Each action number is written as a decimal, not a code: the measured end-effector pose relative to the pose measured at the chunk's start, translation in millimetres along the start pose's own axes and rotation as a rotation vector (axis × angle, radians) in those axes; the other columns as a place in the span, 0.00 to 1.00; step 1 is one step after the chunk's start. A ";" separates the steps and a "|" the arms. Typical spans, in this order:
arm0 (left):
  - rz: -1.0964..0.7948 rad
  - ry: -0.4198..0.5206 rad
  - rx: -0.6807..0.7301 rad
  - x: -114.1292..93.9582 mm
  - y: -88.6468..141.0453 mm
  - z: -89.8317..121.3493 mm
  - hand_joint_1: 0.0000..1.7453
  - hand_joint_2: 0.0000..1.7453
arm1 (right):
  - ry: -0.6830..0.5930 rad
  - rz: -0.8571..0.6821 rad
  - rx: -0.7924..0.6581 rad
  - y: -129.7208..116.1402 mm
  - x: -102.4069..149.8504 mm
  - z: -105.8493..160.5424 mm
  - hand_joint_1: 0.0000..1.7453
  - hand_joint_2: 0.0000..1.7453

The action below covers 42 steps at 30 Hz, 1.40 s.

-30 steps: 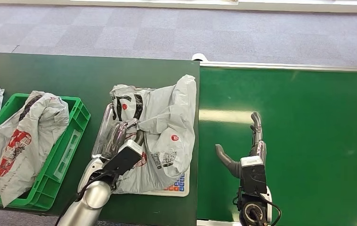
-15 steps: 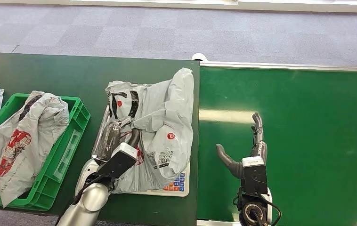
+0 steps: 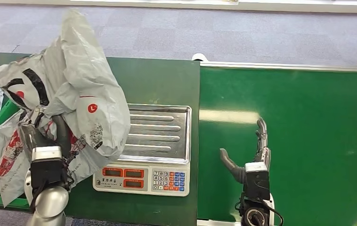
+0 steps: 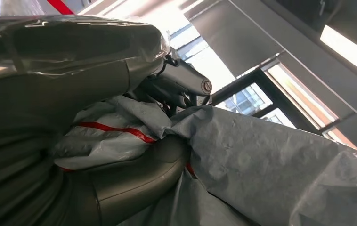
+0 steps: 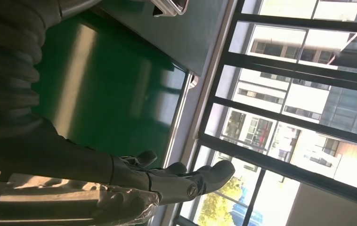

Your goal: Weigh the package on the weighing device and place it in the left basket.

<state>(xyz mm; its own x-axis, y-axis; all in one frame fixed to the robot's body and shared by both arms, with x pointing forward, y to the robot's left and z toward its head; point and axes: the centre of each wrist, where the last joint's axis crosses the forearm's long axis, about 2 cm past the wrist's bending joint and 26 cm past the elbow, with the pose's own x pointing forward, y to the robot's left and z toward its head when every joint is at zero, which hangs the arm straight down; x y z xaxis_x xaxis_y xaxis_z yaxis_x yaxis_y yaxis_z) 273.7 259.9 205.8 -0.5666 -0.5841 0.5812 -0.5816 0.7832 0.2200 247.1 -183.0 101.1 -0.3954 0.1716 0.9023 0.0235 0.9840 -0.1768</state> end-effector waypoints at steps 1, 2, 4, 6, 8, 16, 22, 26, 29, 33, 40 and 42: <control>-0.010 0.001 0.011 -1.4 3.4 -0.1 1.00 1.00 | 0.001 0.001 -0.001 -0.2 -0.2 0.3 0.00 1.00; -0.019 0.002 0.019 -2.4 6.1 0.0 1.00 1.00 | 0.001 0.001 -0.002 -0.5 -0.3 0.4 0.00 1.00; -0.036 0.001 0.033 -4.1 10.1 0.6 1.00 1.00 | 0.001 0.001 -0.003 -0.6 -0.4 0.4 0.00 1.00; -0.062 -0.003 0.049 -5.2 13.6 1.7 1.00 1.00 | 0.001 0.002 -0.004 -0.8 -0.5 0.4 0.00 1.00; -0.099 -0.005 0.064 -6.6 17.0 3.2 1.00 1.00 | 0.001 0.002 -0.005 -0.9 -0.5 0.4 0.00 1.00; -0.228 0.031 0.087 -12.9 27.8 6.0 1.00 1.00 | 0.001 0.004 -0.008 -0.9 -0.5 0.5 0.00 1.00; -0.390 0.130 0.092 -30.9 43.0 7.5 1.00 1.00 | 0.001 0.003 -0.008 -0.6 -0.3 0.3 0.00 1.00; -0.465 0.182 0.089 -46.7 47.6 3.0 1.00 1.00 | -0.002 0.001 -0.009 -0.2 0.3 -1.2 0.00 1.00; -0.537 0.216 0.081 -65.6 51.2 -6.0 1.00 1.00 | -0.004 -0.003 -0.004 0.6 1.3 -3.2 0.00 1.00; -0.602 0.258 0.070 -86.8 57.5 -13.7 1.00 1.00 | -0.004 -0.005 0.000 1.1 2.0 -4.5 0.00 1.00; -0.638 0.293 0.066 -103.9 59.8 -22.6 1.00 1.00 | -0.005 -0.006 0.001 1.5 3.1 -7.4 0.00 1.00; -0.641 0.298 0.065 -105.8 59.8 -23.4 1.00 1.00 | -0.004 -0.006 0.001 1.4 3.1 -7.6 0.00 1.00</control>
<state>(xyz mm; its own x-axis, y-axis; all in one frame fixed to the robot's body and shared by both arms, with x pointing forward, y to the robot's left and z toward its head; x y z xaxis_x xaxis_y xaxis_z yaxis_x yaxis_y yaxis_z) 312.5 373.6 175.8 0.0772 -0.8350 0.5447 -0.7861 0.2851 0.5484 252.9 -180.7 106.7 -0.3990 0.1659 0.9018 0.0206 0.9849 -0.1720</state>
